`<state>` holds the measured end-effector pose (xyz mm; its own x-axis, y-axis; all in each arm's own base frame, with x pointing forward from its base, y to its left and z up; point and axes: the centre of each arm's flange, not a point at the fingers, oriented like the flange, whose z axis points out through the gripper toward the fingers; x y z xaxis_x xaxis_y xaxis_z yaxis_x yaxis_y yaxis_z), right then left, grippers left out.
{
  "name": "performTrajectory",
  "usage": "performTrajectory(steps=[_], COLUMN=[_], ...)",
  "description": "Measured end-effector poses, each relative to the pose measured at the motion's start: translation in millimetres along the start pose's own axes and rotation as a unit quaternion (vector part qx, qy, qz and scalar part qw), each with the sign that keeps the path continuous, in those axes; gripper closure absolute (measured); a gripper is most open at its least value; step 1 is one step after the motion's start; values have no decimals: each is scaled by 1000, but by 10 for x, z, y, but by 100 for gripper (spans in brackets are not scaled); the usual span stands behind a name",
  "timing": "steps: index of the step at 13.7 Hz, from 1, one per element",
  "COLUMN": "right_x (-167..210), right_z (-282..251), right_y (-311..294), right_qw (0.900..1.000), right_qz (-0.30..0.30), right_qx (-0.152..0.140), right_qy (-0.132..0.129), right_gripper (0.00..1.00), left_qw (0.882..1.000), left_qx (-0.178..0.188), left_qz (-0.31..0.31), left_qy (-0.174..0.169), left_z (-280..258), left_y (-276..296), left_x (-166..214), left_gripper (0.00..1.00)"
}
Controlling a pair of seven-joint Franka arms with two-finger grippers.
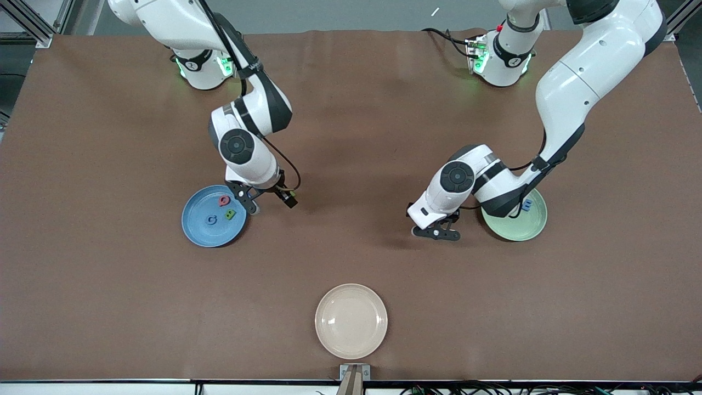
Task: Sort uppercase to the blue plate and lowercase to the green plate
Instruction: 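Release the pink a into the blue plate while the left gripper grasps the b, then carry the green b to the green plate while the right gripper carries the N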
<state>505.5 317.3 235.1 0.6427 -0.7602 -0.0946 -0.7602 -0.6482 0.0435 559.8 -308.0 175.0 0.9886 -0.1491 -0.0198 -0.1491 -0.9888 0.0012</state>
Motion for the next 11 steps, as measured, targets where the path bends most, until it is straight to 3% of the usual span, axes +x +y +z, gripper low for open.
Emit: performTrajectory(steps=[2, 5, 7, 11], right_x=[-65, -74, -63, -61], right_z=[232, 456, 513, 627], right_y=[-23, -24, 2, 104], right_qw=[1000, 999, 999, 998], right_qz=[-8, -29, -40, -50], right_qx=[9, 6, 7, 14], right_qy=[8, 24, 29, 36], right_gripper=[0, 0, 0, 6], left_qw=[1000, 1000, 1000, 1000], left_qx=[1, 2, 2, 2], left_qz=[3, 4, 3, 1], left_qy=[1, 2, 4, 6], left_z=[10, 9, -8, -9], left_y=[39, 64, 64, 46], left_x=[4, 5, 24, 50], left_gripper=[27, 36, 48, 50])
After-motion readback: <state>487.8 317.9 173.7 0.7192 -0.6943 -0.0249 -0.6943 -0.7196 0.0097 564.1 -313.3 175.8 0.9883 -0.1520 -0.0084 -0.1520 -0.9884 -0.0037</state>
